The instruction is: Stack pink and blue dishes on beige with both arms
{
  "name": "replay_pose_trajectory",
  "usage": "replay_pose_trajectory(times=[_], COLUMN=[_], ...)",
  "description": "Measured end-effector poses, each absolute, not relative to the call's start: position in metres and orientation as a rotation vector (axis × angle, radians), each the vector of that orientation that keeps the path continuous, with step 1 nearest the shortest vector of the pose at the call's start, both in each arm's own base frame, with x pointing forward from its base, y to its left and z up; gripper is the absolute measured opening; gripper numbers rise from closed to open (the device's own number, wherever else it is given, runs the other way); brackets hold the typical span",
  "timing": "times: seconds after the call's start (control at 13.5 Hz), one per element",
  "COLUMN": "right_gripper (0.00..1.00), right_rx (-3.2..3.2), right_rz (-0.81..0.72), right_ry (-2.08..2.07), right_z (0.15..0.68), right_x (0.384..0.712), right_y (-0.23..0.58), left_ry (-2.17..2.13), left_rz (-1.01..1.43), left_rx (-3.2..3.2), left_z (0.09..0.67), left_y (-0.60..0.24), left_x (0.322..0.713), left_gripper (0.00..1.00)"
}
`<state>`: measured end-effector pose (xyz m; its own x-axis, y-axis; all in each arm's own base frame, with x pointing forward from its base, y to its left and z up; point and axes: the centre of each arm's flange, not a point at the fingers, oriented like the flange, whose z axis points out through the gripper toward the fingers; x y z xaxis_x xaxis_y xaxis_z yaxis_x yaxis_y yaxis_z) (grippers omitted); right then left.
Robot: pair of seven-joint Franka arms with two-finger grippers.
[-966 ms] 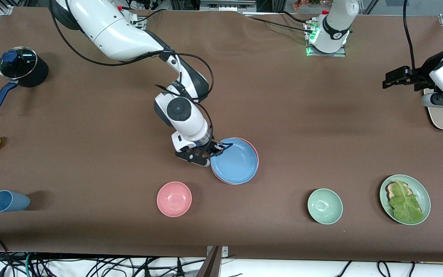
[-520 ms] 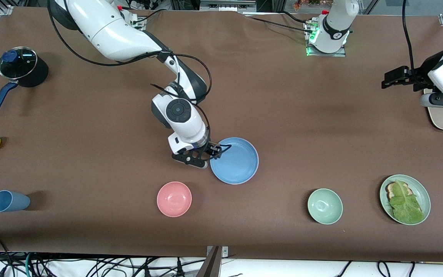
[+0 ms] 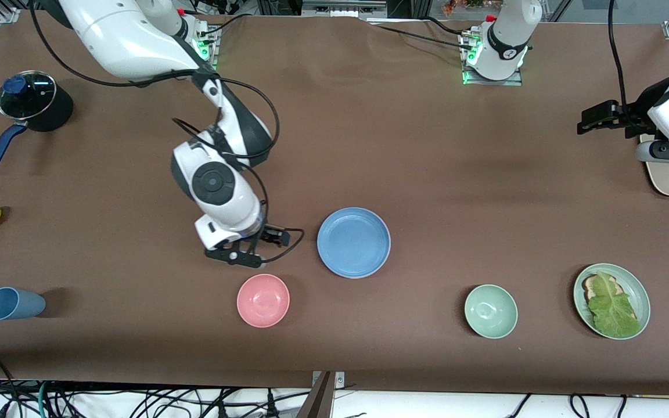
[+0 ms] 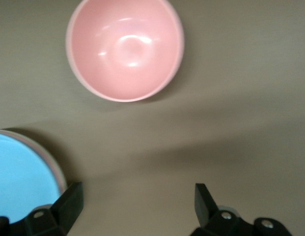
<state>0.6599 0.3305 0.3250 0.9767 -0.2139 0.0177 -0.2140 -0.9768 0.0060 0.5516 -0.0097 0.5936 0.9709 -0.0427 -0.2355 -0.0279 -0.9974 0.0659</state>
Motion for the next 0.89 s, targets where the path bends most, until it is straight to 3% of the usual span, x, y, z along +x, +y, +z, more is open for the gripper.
replay_pose_trajectory(times=[0.45,0.89], right_gripper=[1.0,1.0], right_rx=[3.071,3.165], right_rz=[0.027,-0.103], right_ry=[-0.224,-0.156], right_z=[0.385,0.489], right_x=[0.659,0.637], right_y=[0.24,0.106], left_ry=[-0.054,-0.054], left_rz=[-0.374,-0.375], left_rx=[3.067,3.067], left_z=[0.59,0.59], left_y=[-0.009,-0.009], left_x=[0.553,0.553], left_gripper=[1.0,1.0])
